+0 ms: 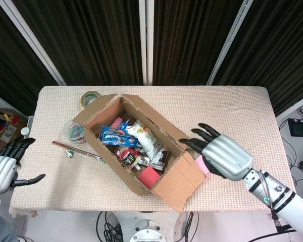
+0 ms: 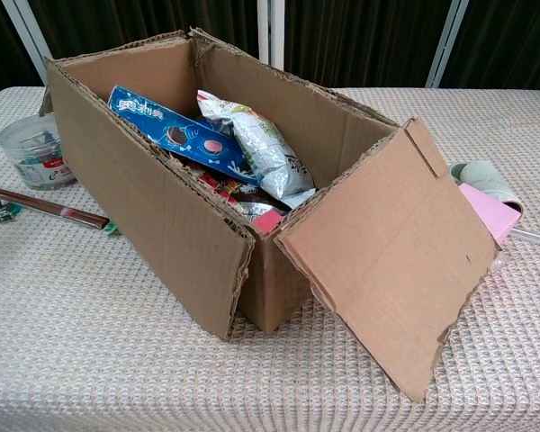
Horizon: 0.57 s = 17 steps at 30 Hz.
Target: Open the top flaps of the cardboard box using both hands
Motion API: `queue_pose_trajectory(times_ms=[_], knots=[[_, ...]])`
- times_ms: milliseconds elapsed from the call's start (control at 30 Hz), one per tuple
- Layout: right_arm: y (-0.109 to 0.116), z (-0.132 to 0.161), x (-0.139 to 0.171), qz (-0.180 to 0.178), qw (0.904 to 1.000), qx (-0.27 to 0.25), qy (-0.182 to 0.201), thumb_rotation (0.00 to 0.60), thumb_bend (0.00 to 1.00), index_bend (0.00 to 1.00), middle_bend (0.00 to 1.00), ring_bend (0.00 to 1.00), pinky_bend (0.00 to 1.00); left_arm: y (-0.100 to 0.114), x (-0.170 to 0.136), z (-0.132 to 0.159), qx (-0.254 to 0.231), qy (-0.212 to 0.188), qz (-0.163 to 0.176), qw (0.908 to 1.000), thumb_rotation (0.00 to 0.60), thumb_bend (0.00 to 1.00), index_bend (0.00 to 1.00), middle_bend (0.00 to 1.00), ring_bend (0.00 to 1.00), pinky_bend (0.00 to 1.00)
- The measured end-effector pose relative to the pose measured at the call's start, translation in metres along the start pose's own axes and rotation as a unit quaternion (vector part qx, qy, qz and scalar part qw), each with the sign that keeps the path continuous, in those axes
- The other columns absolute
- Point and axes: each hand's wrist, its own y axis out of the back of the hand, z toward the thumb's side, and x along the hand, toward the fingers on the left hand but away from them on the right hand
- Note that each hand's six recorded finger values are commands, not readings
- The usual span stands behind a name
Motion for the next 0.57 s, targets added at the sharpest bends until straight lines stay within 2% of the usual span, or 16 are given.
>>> queue_pose_trajectory(times_ms=[100, 167, 233, 333, 433, 567], knots=[[-0.018, -0.024, 0.016, -0.028, 0.9974, 0.05, -0.044, 0.6, 0.39, 0.0, 0.0, 0.0, 0.0, -0.001, -0.004, -0.002, 0.012, 0.008, -0.003, 0.9999, 0.166, 0.0, 0.09, 0.1, 0.06, 0.15], [-0.032, -0.044, 0.031, -0.059, 0.9918, 0.074, -0.086, 0.6, 0.35, 0.0, 0.0, 0.0, 0.0, -0.002, -0.006, -0.004, 0.021, 0.015, -0.005, 0.9996, 0.148, 0.0, 0.06, 0.05, 0.05, 0.15], [-0.052, -0.065, 0.05, -0.091, 0.9831, 0.081, -0.137, 0.6, 0.32, 0.0, 0.0, 0.0, 0.0, -0.002, -0.009, -0.005, 0.036, 0.023, -0.006, 0.9991, 0.119, 0.0, 0.03, 0.0, 0.04, 0.15], [-0.089, -0.093, 0.079, -0.12, 0.9678, 0.075, -0.208, 0.6, 0.28, 0.0, 0.0, 0.0, 0.0, -0.003, -0.013, -0.005, 0.071, 0.027, -0.003, 0.9971, 0.111, 0.0, 0.03, 0.0, 0.03, 0.15], [-0.127, -0.116, 0.112, -0.121, 0.9531, 0.07, -0.268, 0.6, 0.25, 0.0, 0.0, 0.0, 0.0, -0.005, -0.017, -0.004, 0.095, 0.026, 0.004, 0.9951, 0.11, 0.0, 0.03, 0.0, 0.03, 0.15], [-0.165, -0.131, 0.143, -0.118, 0.9393, 0.045, -0.319, 0.6, 0.25, 0.0, 0.0, 0.0, 0.0, -0.01, -0.02, -0.006, 0.096, 0.022, 0.009, 0.9951, 0.111, 0.0, 0.03, 0.0, 0.03, 0.15]])
